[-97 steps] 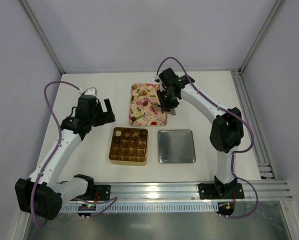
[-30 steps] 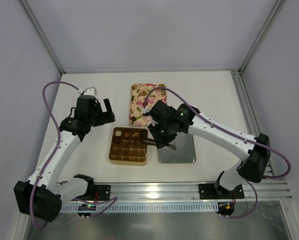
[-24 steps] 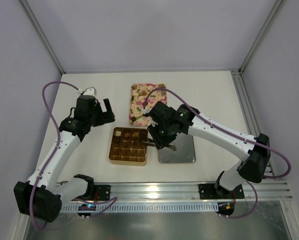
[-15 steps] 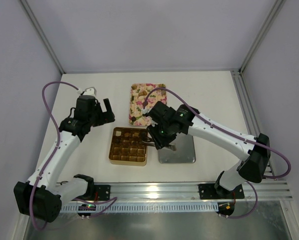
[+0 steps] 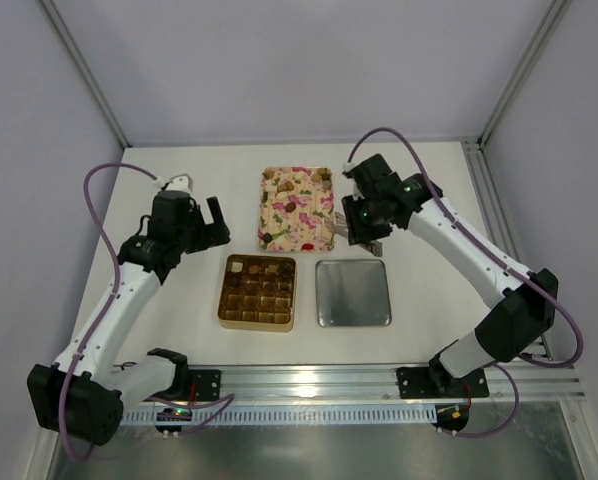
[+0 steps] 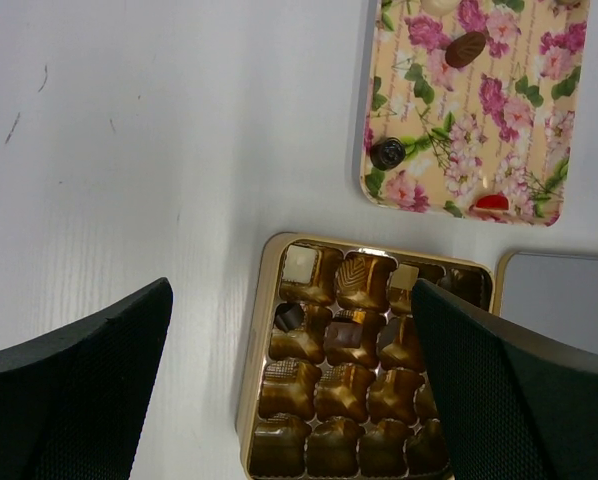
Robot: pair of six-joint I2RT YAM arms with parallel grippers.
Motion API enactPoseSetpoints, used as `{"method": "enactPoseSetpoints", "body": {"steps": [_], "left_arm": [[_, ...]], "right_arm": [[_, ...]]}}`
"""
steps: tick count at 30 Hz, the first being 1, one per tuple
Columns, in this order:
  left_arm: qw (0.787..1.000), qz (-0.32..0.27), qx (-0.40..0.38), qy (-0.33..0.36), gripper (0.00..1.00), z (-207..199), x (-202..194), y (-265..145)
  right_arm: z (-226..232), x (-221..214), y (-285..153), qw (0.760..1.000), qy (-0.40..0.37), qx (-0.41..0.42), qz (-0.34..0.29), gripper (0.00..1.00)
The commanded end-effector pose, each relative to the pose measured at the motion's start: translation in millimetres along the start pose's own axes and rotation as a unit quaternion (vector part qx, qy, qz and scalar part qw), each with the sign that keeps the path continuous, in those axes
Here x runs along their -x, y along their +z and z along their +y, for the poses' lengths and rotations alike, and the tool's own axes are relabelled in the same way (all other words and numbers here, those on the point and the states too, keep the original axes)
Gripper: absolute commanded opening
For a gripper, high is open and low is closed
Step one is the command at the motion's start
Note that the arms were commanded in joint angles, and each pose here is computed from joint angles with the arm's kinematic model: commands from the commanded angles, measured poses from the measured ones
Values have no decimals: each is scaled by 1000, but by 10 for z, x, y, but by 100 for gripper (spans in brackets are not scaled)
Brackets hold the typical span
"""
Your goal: Pack the chocolate
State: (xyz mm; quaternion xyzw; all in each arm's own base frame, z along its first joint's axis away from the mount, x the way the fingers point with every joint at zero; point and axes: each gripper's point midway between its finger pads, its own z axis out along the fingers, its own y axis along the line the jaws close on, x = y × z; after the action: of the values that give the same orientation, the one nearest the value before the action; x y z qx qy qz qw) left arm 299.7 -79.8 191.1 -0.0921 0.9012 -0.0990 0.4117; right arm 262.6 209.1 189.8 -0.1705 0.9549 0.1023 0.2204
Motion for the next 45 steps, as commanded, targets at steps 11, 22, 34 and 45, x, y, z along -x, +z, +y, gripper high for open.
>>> {"method": "enactPoseSetpoints", "body": {"steps": [11, 22, 34, 45], "left_arm": [[999, -12, -35, -6, 100, -130, 80, -92], [999, -8, -50, -8, 100, -184, 64, -94], [998, 3, -69, -11, 100, -255, 19, -74], [998, 3, -69, -11, 100, -258, 23, -81]], "right_arm": [[-1672, 854, 203, 970, 163, -137, -116, 41], [-2637, 685, 691, 944, 241, -207, -87, 46], [-2841, 105, 1300, 946, 267, -179, 32, 61], [-2760, -84, 1422, 945, 276, -164, 70, 77]]}}
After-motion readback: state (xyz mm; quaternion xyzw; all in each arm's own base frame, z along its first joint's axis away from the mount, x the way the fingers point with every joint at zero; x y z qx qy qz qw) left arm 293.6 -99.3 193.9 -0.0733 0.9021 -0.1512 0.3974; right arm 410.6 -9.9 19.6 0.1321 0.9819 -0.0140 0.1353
